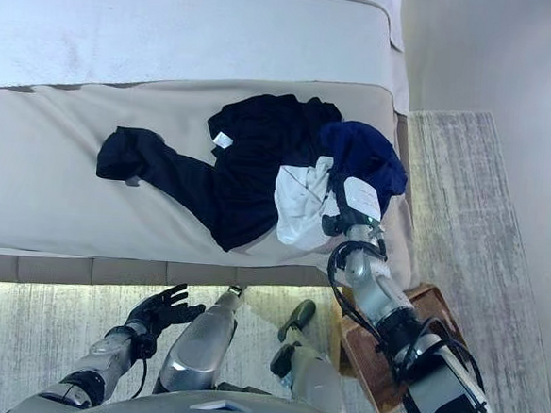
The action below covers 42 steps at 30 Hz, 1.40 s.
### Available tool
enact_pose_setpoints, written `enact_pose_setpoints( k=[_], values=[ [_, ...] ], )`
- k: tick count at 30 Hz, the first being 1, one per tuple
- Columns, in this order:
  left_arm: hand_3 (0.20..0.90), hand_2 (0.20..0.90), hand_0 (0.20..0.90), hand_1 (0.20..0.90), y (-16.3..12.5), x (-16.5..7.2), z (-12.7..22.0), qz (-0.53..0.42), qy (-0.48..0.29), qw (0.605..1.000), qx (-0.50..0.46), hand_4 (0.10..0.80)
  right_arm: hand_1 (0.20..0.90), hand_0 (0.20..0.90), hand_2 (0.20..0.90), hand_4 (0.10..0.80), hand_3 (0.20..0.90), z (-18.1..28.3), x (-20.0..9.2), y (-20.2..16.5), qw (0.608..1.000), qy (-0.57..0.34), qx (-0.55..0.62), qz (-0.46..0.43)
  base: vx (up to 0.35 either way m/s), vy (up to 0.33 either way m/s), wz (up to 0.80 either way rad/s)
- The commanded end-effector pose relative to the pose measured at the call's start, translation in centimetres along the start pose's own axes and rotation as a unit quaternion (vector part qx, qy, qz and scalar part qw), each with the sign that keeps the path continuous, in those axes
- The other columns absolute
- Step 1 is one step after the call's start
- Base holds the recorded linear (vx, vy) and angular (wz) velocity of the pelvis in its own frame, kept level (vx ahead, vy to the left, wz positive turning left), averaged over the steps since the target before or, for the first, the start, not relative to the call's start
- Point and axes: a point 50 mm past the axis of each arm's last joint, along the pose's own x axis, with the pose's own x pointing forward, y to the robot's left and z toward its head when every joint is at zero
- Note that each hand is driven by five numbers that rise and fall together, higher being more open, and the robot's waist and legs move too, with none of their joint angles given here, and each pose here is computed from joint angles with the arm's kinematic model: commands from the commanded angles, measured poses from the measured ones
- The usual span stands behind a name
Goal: Pick up the clothes from the bed and place them into the basket
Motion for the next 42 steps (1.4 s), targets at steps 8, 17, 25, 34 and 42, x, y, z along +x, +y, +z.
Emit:
enact_pose_setpoints(
  k=[8, 17, 25, 34, 42],
  values=[
    [0.9, 0.9, 0.9, 0.9, -1.3, 0.3, 0.6, -0.026, -0.015, 1.0, -0.003, 0.8, 0.9, 0.9, 0.9, 0.8, 0.9, 4.6, 2.7, -3.8, 0.984, -0.13, -0.103, -0.072, -0.025, -0.008, 0.01],
    [0.9, 0.9, 0.9, 0.9, -2.3, 0.7, 2.6, -0.048, -0.046, 0.998, 0.009, 0.8, 0.9, 0.9, 0.9, 0.8, 0.9, 3.2, 4.5, -2.8, 0.993, -0.022, -0.107, -0.04, -0.002, 0.002, 0.2],
    [0.9, 0.9, 0.9, 0.9, -4.3, 1.1, 3.9, -0.086, -0.053, 0.994, 0.036, 0.8, 0.9, 0.9, 0.9, 0.8, 0.9, -3.2, 4.6, 0.1, 0.954, 0.25, -0.107, 0.125, 0.067, -0.035, 0.21],
    [0.9, 0.9, 0.9, 0.9, -5.8, 1.0, 3.0, -0.098, -0.038, 0.994, 0.039, 0.8, 0.3, 0.3, 0.3, 0.1, 0.2, 2.1, 8.3, -6.7, 0.983, 0.13, 0.051, -0.119, 0.029, 0.012, 0.16],
    [0.9, 0.9, 0.9, 0.9, -3.9, 0.3, 0.3, -0.049, -0.026, 0.998, -0.024, 0.8, 0.3, 0.3, 0.3, 0.1, 0.2, 12.8, 3.9, -20.4, 0.855, -0.231, 0.168, -0.433, -0.014, 0.075, -0.26]
  ],
)
